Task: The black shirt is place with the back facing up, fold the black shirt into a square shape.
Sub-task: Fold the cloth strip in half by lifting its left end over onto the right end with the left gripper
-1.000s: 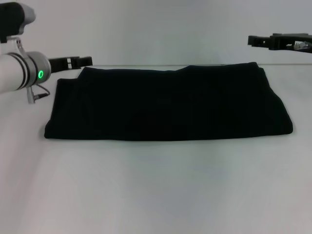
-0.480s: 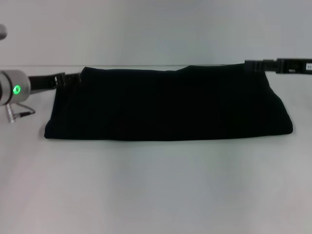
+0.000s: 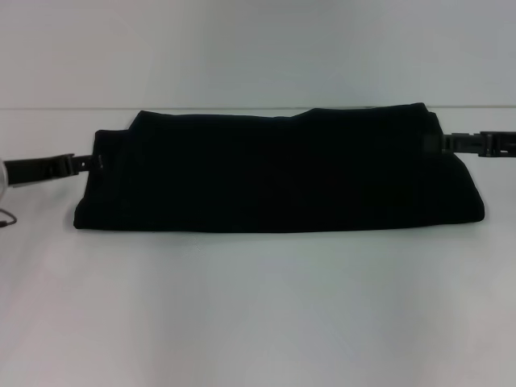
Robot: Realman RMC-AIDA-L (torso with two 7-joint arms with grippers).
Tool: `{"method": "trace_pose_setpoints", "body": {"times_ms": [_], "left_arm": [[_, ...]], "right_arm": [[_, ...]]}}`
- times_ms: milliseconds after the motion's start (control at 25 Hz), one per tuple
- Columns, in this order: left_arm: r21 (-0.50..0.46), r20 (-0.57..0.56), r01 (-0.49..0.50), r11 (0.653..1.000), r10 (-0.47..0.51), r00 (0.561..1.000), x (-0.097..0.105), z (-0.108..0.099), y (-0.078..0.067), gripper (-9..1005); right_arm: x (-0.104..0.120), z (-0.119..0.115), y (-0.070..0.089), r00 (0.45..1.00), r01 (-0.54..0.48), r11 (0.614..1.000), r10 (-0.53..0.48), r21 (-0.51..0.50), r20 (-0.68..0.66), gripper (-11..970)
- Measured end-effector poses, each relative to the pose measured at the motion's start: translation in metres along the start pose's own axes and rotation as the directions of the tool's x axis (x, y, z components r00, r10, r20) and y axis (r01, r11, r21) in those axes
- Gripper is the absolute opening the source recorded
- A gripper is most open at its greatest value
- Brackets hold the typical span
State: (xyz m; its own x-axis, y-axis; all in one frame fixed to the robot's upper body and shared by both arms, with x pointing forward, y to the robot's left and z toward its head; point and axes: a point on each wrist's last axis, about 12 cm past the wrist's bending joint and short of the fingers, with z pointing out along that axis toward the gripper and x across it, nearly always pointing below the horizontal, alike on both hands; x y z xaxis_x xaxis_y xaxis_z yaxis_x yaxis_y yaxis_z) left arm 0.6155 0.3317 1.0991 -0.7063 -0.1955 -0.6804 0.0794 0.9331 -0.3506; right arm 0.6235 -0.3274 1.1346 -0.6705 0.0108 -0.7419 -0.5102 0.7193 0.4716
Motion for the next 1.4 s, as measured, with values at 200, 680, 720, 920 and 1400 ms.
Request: {"method": "trace_pose_setpoints", "body": {"times_ms": [200,680,720,920,1400], "left_arm": [[-0.004,-0.014,-0.005,1.000,0.005,1.000,0.007,-0.003,0.005,934],[0.071,-0.103,-0.017,0.997,0.024,0.994,0.019,-0.005,-0.001,924],[0.078,-0.111,-0.019,0.997,0.028,0.993,0.020,-0.005,-0.001,923],[0.103,-0.130,-0.036,0.994,0.049,0.990,0.023,-0.004,-0.005,919],[0.109,-0.107,-0.014,0.994,0.025,0.994,0.022,-0.007,0.002,809]], "right_arm": [[0.004,-0.006,-0.005,1.000,-0.027,0.999,0.027,0.022,0.001,894],[0.006,-0.005,-0.011,1.000,-0.025,0.997,0.026,0.070,-0.009,895],[0.006,-0.005,-0.011,1.000,-0.024,0.997,0.025,0.072,-0.009,895],[0.006,-0.005,-0.011,1.000,-0.024,0.997,0.025,0.076,-0.007,895],[0.005,-0.006,-0.012,1.000,-0.026,0.996,0.026,0.081,-0.001,798]]}}
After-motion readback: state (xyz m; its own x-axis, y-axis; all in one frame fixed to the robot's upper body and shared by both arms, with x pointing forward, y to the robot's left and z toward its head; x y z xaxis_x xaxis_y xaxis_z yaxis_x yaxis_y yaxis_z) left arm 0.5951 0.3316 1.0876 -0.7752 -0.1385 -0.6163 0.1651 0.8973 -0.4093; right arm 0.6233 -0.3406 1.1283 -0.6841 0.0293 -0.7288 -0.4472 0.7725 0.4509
